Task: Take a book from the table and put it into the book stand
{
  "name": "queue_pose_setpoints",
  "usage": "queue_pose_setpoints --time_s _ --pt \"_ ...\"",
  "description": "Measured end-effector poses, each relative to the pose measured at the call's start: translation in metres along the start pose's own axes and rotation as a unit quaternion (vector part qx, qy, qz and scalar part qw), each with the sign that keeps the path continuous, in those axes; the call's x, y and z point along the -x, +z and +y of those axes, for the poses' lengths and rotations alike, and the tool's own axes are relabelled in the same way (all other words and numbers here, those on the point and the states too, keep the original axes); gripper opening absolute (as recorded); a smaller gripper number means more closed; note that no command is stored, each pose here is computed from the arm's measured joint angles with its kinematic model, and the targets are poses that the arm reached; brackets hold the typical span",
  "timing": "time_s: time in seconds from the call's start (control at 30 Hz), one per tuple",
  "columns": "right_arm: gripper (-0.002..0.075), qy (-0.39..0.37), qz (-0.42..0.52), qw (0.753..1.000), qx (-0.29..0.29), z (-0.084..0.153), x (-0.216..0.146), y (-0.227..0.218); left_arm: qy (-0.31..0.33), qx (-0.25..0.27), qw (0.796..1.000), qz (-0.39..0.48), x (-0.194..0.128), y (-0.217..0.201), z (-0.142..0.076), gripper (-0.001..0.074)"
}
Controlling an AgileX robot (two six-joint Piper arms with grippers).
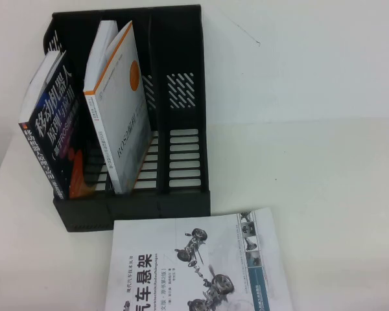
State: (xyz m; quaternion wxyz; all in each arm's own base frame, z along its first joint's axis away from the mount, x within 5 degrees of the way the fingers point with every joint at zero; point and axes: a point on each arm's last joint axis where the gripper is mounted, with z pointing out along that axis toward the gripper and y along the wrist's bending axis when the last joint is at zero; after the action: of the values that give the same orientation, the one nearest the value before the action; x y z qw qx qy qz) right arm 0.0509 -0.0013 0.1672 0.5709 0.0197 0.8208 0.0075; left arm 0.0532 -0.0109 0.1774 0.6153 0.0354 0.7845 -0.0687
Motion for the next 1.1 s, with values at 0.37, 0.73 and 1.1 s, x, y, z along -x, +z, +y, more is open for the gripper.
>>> queue_pose_setpoints --time_s 0.37,0.73,1.1 --pt "-0.0002 0.007 0.0 1.0 0.0 0.0 0.0 0.0 -0.003 -0.001 1.0 0.002 0.0 0.0 0.0 -0.0003" --pt "-0.0002 0.013 -0.066 0.998 0.007 0.001 0.012 -0.001 -0.005 0.006 0.999 -0.045 0.008 0.0 0.001 -0.0003" --pt "-0.0002 0.021 -0.336 0.941 0.037 0.005 0.057 -0.02 -0.012 0.052 0.948 -0.315 0.054 -0.019 0.01 -0.0003"
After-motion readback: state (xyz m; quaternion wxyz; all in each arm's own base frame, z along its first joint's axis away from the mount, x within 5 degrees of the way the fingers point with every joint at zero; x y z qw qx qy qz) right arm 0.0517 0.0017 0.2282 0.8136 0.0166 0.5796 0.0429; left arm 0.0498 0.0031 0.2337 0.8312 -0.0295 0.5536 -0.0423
